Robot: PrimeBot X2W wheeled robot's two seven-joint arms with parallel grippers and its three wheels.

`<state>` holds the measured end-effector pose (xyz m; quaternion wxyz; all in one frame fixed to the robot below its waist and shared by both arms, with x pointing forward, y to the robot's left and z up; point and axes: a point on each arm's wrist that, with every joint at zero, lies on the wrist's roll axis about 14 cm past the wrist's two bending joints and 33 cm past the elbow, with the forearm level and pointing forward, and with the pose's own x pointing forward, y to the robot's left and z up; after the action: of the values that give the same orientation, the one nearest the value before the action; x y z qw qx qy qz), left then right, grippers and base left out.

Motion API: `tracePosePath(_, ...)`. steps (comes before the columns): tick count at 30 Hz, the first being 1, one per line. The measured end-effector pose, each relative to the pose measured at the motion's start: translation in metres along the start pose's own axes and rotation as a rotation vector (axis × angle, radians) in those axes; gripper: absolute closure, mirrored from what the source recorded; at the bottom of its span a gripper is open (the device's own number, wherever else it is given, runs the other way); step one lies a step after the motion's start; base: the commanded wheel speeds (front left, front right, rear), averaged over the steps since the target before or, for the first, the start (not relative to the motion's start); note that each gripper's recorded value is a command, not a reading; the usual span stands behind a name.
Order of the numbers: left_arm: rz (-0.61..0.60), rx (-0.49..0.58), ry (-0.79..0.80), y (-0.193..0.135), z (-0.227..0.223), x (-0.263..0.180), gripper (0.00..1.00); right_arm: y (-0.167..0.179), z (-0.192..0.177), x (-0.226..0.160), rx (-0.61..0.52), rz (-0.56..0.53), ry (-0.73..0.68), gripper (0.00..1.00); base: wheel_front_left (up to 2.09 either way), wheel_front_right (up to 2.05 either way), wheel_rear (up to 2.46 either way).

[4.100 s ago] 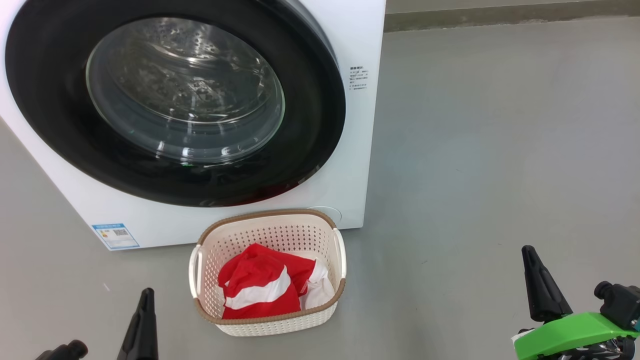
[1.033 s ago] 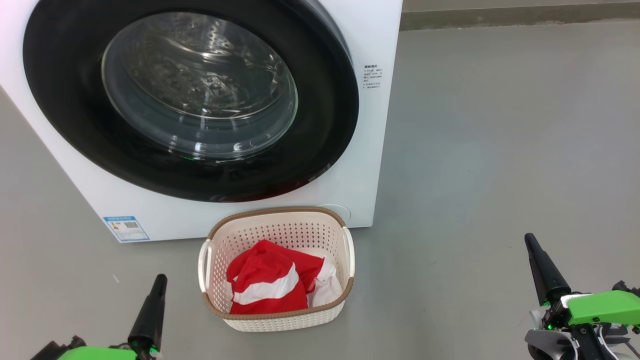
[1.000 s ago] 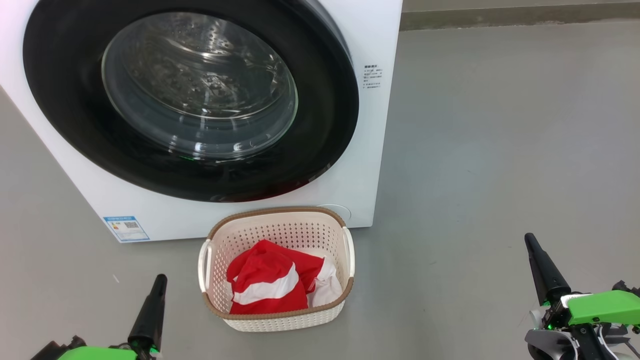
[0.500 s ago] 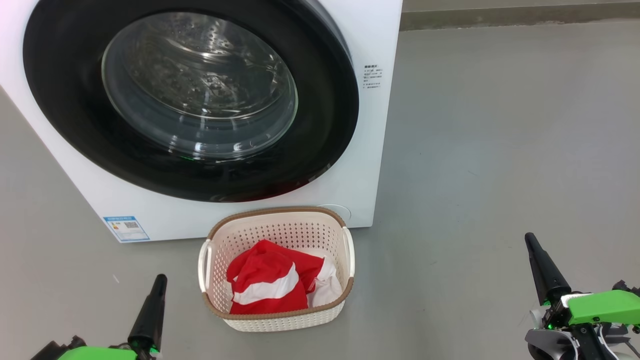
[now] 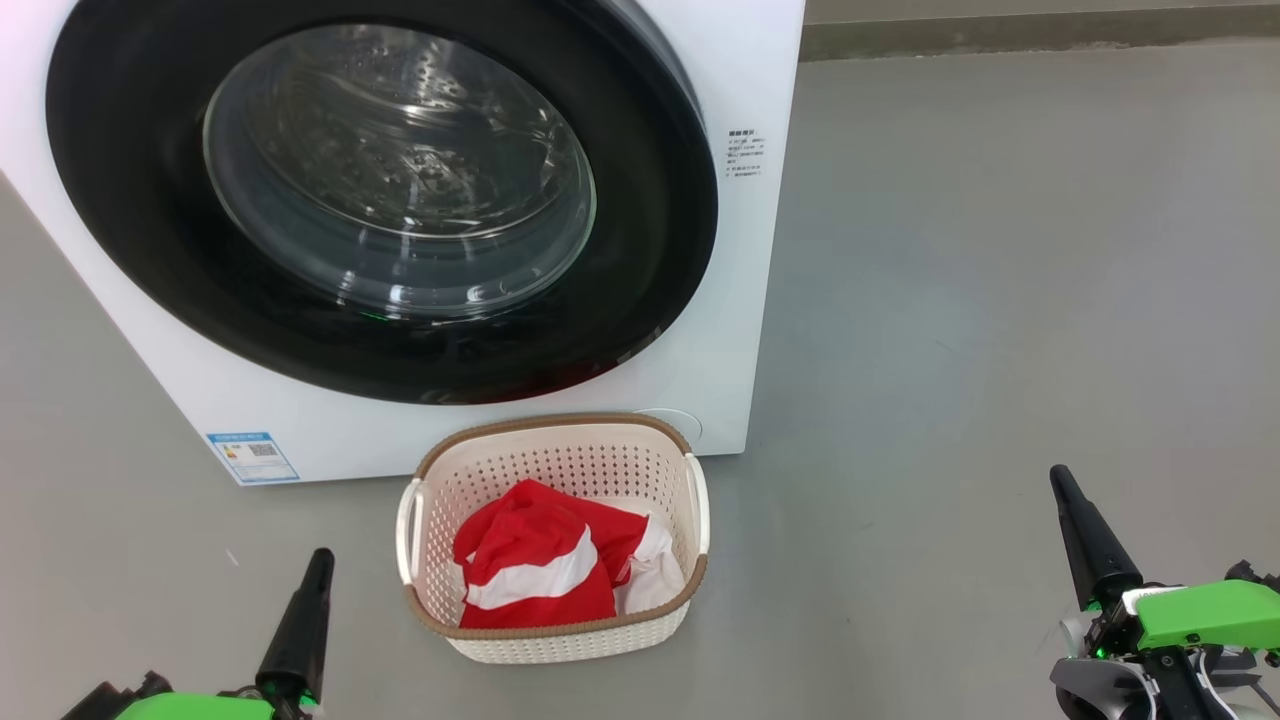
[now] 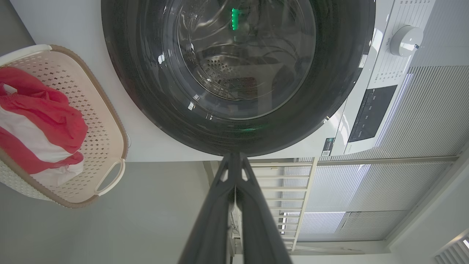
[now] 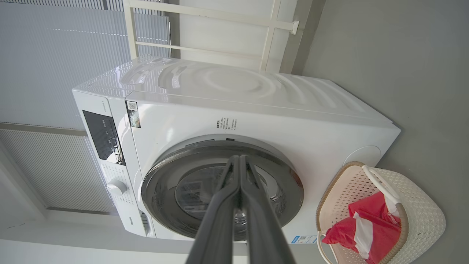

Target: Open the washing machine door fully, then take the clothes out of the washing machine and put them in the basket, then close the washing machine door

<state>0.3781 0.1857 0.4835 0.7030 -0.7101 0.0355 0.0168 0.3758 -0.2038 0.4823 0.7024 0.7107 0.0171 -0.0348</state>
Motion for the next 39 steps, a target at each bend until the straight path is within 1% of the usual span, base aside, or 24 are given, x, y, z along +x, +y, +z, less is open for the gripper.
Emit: tracePosePath(39, 0.000, 0.000, 0.000, 0.0000, 0.0000, 0.0000, 1.00, 0.0000, 0.0003, 0.0000, 0.000, 0.000, -0.001, 1.00, 0.00, 0.00, 0.00)
